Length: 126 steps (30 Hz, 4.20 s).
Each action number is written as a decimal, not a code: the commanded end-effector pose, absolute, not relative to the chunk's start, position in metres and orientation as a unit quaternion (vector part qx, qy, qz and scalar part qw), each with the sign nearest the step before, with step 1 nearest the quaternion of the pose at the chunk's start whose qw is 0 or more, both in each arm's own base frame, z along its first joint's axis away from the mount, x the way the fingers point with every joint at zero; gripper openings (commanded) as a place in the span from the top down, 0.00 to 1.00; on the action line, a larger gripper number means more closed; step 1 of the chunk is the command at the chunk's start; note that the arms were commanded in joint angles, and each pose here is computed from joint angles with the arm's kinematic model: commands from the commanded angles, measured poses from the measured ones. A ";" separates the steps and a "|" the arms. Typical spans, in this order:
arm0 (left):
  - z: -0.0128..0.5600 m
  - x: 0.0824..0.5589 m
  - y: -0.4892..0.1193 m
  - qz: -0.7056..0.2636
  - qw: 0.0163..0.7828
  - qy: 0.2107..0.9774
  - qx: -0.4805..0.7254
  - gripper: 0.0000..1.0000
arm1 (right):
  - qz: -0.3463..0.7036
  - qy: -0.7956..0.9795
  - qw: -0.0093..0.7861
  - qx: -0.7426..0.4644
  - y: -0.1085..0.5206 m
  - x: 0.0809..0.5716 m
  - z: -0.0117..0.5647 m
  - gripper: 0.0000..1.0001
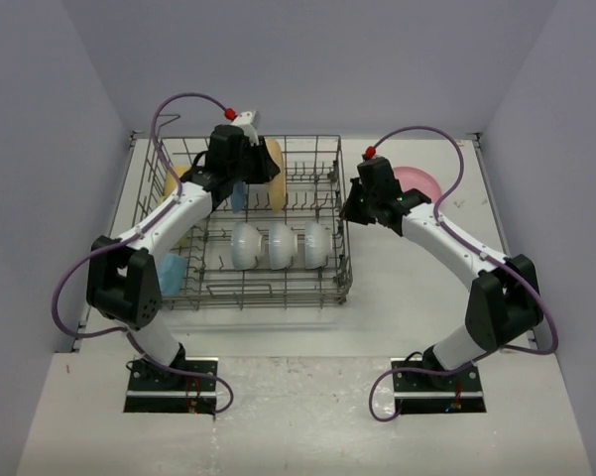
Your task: Unload the mixed dishes from the dish rack
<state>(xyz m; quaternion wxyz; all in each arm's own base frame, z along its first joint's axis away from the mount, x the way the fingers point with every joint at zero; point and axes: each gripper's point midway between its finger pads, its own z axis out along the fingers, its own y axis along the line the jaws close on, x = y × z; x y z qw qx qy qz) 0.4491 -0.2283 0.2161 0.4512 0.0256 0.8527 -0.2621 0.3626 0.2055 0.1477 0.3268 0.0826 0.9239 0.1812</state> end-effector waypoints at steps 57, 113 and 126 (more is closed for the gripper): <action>0.390 0.327 -0.278 -0.196 0.647 0.611 0.412 1.00 | 0.193 0.874 0.435 0.097 0.188 0.378 0.300 0.01; 0.391 0.360 -0.252 -0.171 0.650 0.717 0.187 0.00 | 0.182 0.842 0.419 0.287 0.041 0.406 0.244 1.00; 0.325 0.419 -0.142 -0.207 0.575 0.791 0.038 0.00 | 0.088 0.835 0.356 0.409 -0.065 0.458 0.139 1.00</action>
